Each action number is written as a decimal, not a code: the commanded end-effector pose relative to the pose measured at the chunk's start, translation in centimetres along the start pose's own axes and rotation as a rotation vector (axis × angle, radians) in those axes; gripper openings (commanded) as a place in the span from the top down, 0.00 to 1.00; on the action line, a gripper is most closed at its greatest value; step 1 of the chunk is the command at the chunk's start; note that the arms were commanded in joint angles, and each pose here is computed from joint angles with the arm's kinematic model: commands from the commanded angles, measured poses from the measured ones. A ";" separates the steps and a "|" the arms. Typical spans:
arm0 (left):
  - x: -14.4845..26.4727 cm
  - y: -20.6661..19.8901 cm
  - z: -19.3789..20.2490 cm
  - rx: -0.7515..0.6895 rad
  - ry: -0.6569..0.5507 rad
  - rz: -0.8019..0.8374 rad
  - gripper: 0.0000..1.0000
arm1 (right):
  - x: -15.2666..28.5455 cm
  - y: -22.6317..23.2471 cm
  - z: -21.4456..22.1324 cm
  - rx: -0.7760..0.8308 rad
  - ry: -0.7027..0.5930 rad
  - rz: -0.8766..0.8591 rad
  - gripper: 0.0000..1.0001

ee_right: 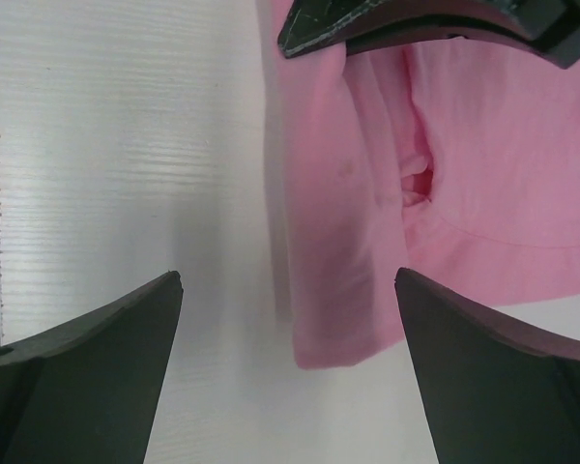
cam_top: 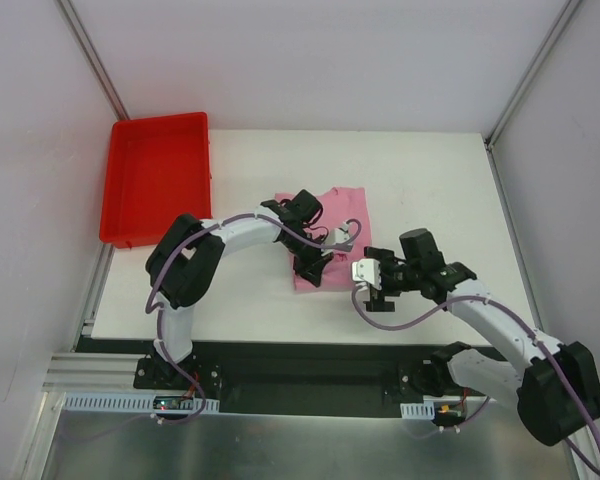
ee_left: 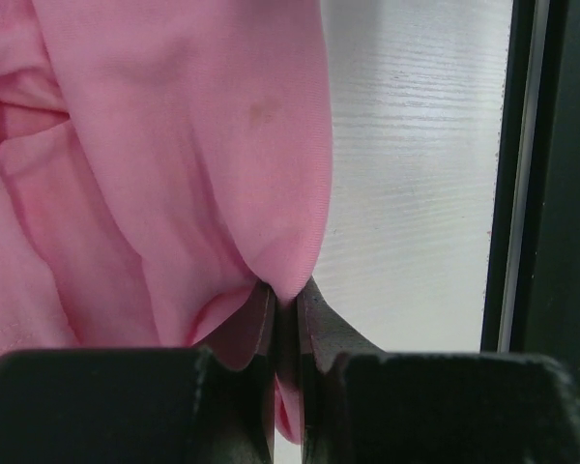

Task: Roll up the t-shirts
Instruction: Roll the T-shirt to the center of the board.

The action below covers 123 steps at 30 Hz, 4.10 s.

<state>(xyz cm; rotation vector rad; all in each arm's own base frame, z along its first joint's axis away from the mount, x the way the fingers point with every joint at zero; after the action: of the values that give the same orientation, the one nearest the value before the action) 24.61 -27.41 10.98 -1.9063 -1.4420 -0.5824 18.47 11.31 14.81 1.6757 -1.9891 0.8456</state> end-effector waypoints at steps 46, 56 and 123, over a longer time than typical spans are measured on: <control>10.6 -1.1 2.1 0.039 0.067 -0.667 0.48 | -5.6 -13.9 -0.1 -0.544 0.325 -0.658 0.91; 6.5 -3.6 1.5 -0.612 0.098 -0.839 0.47 | -7.3 -14.3 0.0 -0.548 0.393 -0.793 0.92; 0.1 3.4 6.4 -0.948 0.363 -0.492 0.53 | -8.7 -13.9 3.4 -1.274 0.458 -0.789 0.80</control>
<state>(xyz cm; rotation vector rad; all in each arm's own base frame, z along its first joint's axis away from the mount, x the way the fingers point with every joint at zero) 29.75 -23.82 8.13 -1.5852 -1.8127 -2.3224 36.29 15.52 7.49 1.2318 -1.1409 -0.2535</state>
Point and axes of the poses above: each gripper's point midway between its finger pads, its own x axis back along the fingers, its own y axis along the line the jaws close on, z = x × y, the point moved 9 cm from there along x, back along the fingers, and after that the axes turned 12 degrees about -x, right-handed, at the moved point
